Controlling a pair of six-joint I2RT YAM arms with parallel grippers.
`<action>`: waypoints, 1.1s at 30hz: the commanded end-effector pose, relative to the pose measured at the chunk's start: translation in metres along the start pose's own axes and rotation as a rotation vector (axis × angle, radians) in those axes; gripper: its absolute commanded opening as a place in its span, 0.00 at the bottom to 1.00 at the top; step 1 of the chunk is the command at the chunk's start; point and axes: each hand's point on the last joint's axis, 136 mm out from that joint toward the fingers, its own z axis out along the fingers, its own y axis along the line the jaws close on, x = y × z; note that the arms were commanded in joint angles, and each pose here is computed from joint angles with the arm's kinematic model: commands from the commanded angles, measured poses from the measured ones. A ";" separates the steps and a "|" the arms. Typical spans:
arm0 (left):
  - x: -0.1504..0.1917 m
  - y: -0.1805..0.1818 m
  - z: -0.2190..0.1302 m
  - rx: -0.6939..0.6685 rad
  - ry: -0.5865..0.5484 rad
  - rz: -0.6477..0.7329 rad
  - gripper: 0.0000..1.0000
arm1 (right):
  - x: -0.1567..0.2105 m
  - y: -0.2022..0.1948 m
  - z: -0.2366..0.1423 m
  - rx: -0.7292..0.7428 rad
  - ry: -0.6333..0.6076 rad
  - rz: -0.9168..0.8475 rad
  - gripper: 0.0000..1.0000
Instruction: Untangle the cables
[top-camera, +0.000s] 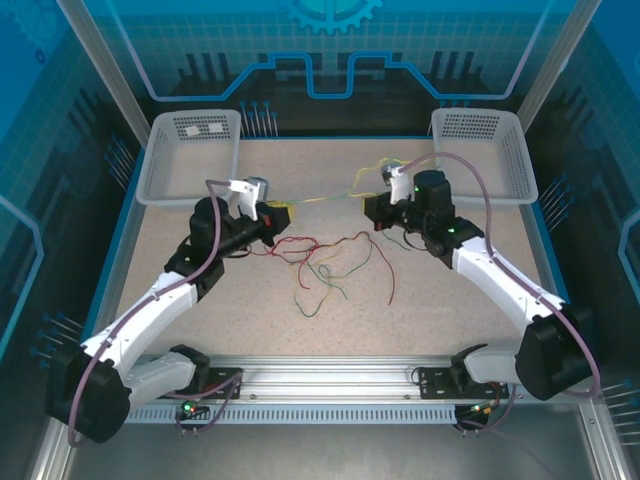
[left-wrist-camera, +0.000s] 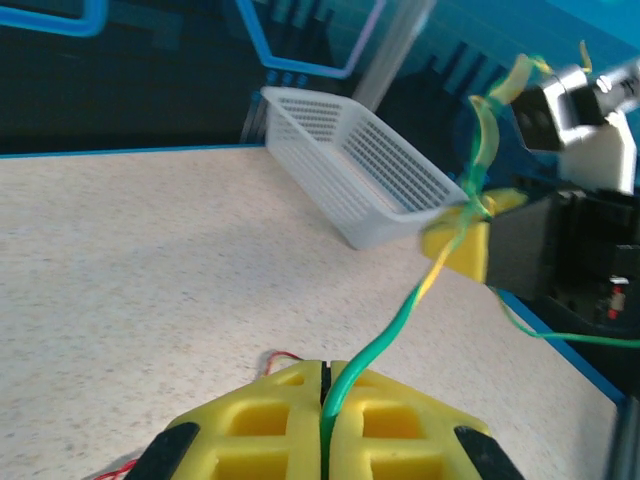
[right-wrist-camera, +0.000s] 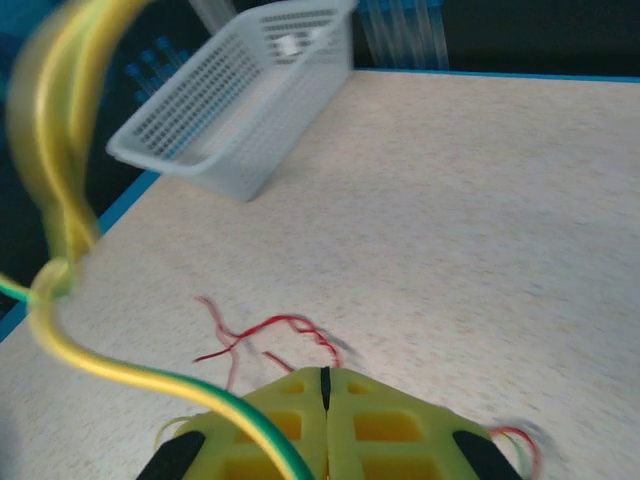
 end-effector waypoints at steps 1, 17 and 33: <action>-0.027 0.053 -0.028 -0.249 -0.142 -0.067 0.00 | -0.002 -0.077 -0.032 0.314 -0.054 0.136 0.00; -0.041 0.123 -0.081 -0.577 -0.274 -0.164 0.00 | -0.004 -0.148 -0.107 0.565 -0.106 0.334 0.00; -0.040 0.139 -0.088 -0.627 -0.298 -0.231 0.00 | 0.000 -0.206 -0.216 0.794 -0.334 0.647 0.00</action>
